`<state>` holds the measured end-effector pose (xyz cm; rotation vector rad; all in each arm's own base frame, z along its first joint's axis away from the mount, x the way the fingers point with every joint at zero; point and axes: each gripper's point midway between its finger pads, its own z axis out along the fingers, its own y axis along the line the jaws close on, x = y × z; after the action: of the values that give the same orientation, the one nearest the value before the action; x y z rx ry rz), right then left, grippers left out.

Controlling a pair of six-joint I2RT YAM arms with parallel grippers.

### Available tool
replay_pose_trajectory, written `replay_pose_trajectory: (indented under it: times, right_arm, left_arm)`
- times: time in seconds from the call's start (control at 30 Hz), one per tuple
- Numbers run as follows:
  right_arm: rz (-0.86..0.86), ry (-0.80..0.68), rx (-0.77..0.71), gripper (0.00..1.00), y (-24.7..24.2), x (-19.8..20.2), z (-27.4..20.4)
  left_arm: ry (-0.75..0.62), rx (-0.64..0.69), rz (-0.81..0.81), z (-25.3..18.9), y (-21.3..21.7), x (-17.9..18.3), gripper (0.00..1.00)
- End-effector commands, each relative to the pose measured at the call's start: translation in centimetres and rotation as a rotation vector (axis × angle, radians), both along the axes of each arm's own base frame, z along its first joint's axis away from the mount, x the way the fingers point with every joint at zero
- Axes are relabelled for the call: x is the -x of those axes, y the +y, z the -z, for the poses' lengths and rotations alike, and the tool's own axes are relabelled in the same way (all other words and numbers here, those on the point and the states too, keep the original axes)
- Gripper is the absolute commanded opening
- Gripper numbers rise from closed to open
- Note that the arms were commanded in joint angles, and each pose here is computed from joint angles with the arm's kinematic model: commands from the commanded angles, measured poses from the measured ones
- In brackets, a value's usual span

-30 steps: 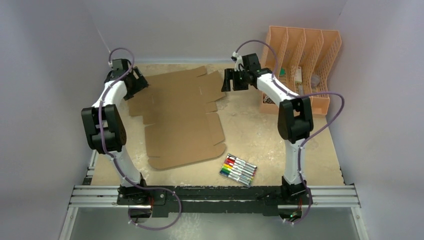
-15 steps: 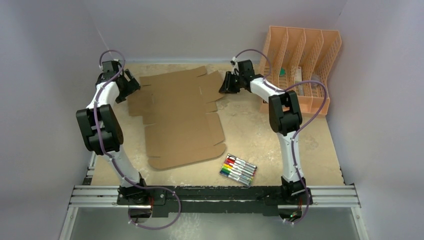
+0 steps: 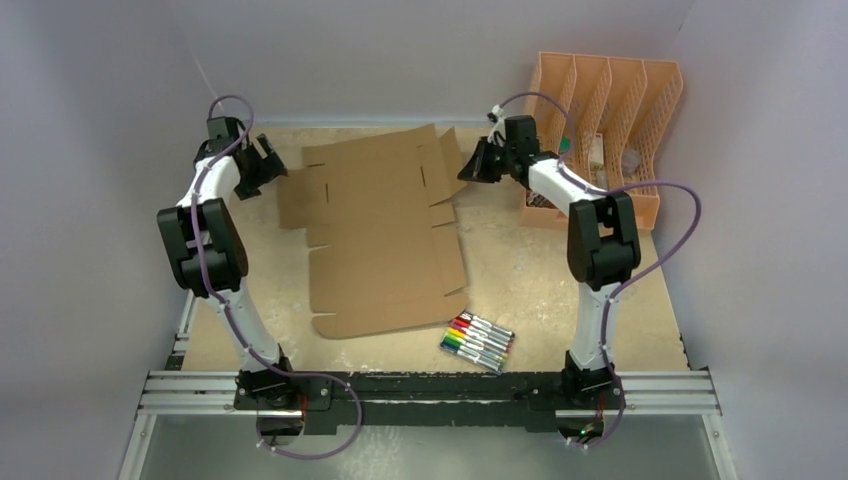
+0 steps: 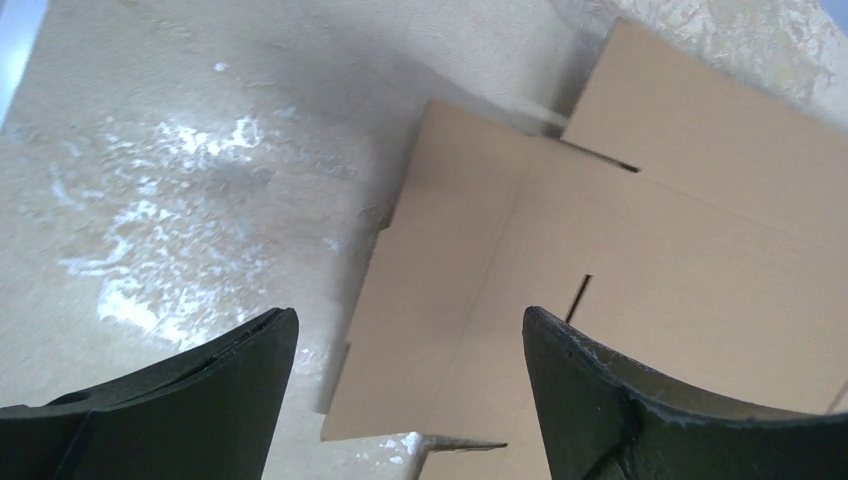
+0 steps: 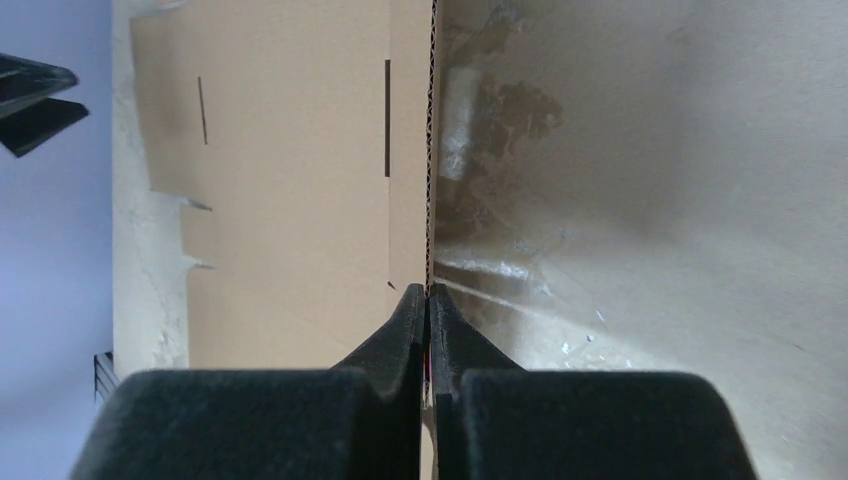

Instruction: Fold the paper box

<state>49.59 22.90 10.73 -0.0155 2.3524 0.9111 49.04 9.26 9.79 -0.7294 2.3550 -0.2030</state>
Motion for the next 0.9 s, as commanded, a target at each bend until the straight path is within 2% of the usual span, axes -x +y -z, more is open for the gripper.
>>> replay_pose_trajectory:
  times: [0.0,0.3,0.4,0.53,0.67,0.87]
  right_arm:
    - [-0.022,-0.085,-0.046,0.0,-0.8,0.3,-3.3]
    - [-0.026,-0.094,-0.051,0.0,-1.7,1.3,-3.6]
    - [-0.037,-0.088,-0.05,0.0,-1.7,1.5,-3.2]
    - [-0.061,-0.074,-0.053,0.0,-1.5,1.9,-2.4]
    - [-0.087,-0.073,-0.047,0.0,-1.4,2.2,-1.7]
    - [-0.104,-0.122,-0.049,0.0,-1.3,1.8,-2.4]
  left_arm:
    - [-0.051,0.043,0.081,-0.1,-0.9,-2.3,0.83]
    - [-0.045,0.182,0.182,3.6,-3.2,-3.5,0.82]
    - [-0.05,0.254,0.233,4.4,-4.5,-3.9,0.79]
    - [-0.071,0.285,0.258,4.7,-5.0,-4.5,0.73]
    - [-0.086,0.312,0.281,4.6,-5.5,-4.8,0.61]
    - [-0.129,0.296,0.312,3.1,-5.6,-5.0,0.28]
